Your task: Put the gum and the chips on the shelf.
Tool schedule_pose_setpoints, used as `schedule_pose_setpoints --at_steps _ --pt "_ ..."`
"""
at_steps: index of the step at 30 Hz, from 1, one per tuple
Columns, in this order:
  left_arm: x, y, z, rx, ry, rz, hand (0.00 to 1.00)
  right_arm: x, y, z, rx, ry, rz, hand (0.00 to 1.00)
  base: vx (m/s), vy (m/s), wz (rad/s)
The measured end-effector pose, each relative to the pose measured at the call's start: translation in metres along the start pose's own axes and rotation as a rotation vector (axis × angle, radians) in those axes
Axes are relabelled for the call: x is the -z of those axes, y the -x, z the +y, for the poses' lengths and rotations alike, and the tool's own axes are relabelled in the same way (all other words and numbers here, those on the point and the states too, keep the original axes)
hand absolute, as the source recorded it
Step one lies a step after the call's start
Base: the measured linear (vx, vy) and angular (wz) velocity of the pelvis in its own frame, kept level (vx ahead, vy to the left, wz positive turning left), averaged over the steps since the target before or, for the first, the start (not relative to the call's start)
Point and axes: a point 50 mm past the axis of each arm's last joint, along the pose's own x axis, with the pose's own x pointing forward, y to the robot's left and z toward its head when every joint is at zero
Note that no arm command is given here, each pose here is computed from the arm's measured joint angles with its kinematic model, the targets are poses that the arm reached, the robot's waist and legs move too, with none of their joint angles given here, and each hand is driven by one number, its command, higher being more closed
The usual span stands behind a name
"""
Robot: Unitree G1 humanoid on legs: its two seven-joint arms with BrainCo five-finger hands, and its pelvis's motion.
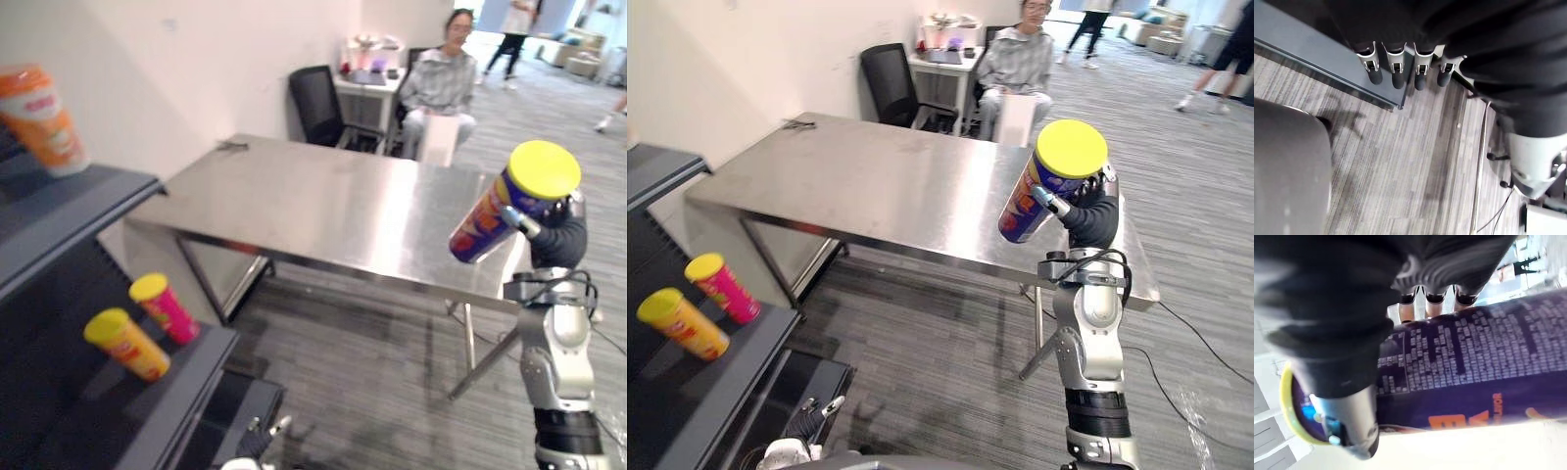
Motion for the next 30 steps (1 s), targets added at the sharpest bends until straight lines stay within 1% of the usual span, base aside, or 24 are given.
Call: schedule_pose_setpoints --at_steps 3,6,9,11,13,16,20,26,30 --pt "-0.005 -0.001 0.007 -0.029 0.024 -0.019 0.0 -0.004 -0.001 0.007 -0.027 -0.02 -0.017 1.0 -0.16 -0.141 0.88" --pt "-0.006 -0.001 0.013 -0.048 0.036 -0.015 0.0 -0.015 -0.004 -0.004 0.029 -0.004 -0.068 1.0 -0.14 -0.073 1.26" --pt "0.013 0.006 0.018 -0.067 0.048 0.041 0.0 -0.018 -0.005 -0.01 0.065 0.005 -0.082 1.0 -0.06 -0.028 1.18" --pt "0.025 0.01 0.017 -0.067 0.052 0.085 0.0 -0.022 -0.005 -0.016 0.093 0.015 -0.101 1.0 -0.03 0.088 1.28" --pt "0.028 0.011 0.012 -0.059 0.063 0.097 0.0 -0.025 -0.005 -0.02 0.117 0.022 -0.112 1.0 -0.08 0.165 1.52" --pt "0.033 0.013 0.021 -0.093 0.087 0.115 0.0 -0.022 -0.003 -0.021 0.131 0.01 -0.105 1.0 -0.05 0.183 1.5" --pt "0.041 0.017 0.025 -0.116 0.108 0.138 0.0 -0.022 0.0 -0.024 0.159 0.005 -0.107 1.0 0.0 0.181 1.06" --pt "0.042 0.016 0.029 -0.143 0.123 0.153 0.0 -0.015 0.004 -0.02 0.209 -0.041 -0.096 1.0 -0.05 0.19 0.25" --pt "0.034 0.012 0.035 -0.167 0.136 0.13 0.0 -0.014 0.003 -0.017 0.196 -0.013 -0.093 1.0 -0.09 0.136 0.02"
